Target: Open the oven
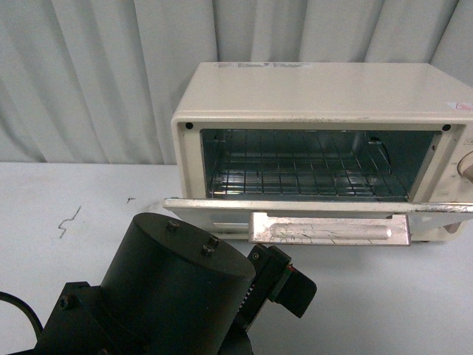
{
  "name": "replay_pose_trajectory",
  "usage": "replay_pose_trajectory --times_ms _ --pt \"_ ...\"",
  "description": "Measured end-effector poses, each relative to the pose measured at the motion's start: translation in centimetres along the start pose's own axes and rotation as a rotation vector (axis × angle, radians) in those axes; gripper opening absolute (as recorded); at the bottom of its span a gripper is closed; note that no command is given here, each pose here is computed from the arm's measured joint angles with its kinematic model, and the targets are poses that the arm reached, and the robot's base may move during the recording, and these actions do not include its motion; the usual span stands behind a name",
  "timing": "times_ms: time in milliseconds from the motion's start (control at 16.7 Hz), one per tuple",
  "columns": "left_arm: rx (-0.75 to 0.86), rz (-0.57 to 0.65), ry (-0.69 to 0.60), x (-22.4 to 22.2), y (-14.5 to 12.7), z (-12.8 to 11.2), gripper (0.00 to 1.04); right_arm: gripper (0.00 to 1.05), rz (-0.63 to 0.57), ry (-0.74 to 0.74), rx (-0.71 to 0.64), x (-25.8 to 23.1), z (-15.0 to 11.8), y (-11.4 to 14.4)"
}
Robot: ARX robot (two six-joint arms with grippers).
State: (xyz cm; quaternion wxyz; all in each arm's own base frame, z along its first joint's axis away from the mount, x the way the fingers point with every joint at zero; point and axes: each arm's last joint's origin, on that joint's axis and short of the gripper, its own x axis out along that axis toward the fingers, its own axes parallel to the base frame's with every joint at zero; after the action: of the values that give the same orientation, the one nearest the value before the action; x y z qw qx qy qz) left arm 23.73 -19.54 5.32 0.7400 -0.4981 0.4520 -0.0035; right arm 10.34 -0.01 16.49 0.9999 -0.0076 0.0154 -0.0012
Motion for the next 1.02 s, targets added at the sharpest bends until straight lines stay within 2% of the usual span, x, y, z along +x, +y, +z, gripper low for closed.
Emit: replay_pose_trajectory --times_ms 120,299,359,777,837,897,1016 --pt "0.000 0.000 0.000 0.0 0.0 0.0 0.98 0.02 0.002 -0.057 0.000 -0.7 0.4 0.0" --pt "0.000 0.000 0.000 0.0 0.0 0.0 0.98 0.02 0.002 -0.036 0.000 -0.6 0.2 0.0" --pt "0.000 0.000 0.000 0.0 0.0 0.0 0.98 0.06 0.002 -0.036 0.000 -0.6 0.2 0.0" --pt "-0.001 -0.004 0.000 0.0 0.0 0.0 0.98 0.80 0.002 -0.036 0.000 -0.6 0.2 0.0" --pt "-0.020 -0.096 0.022 -0.2 0.3 0.0 0.98 0.92 0.002 -0.036 0.000 -0.6 0.2 0.0" --pt "-0.028 -0.138 0.035 -0.6 0.7 0.0 0.98 1.00 0.002 -0.035 0.001 -0.6 0.2 0.0" --pt "-0.022 -0.222 0.064 -1.6 0.6 0.4 0.98 0.98 0.002 -0.036 0.000 -0.6 0.2 0.0"
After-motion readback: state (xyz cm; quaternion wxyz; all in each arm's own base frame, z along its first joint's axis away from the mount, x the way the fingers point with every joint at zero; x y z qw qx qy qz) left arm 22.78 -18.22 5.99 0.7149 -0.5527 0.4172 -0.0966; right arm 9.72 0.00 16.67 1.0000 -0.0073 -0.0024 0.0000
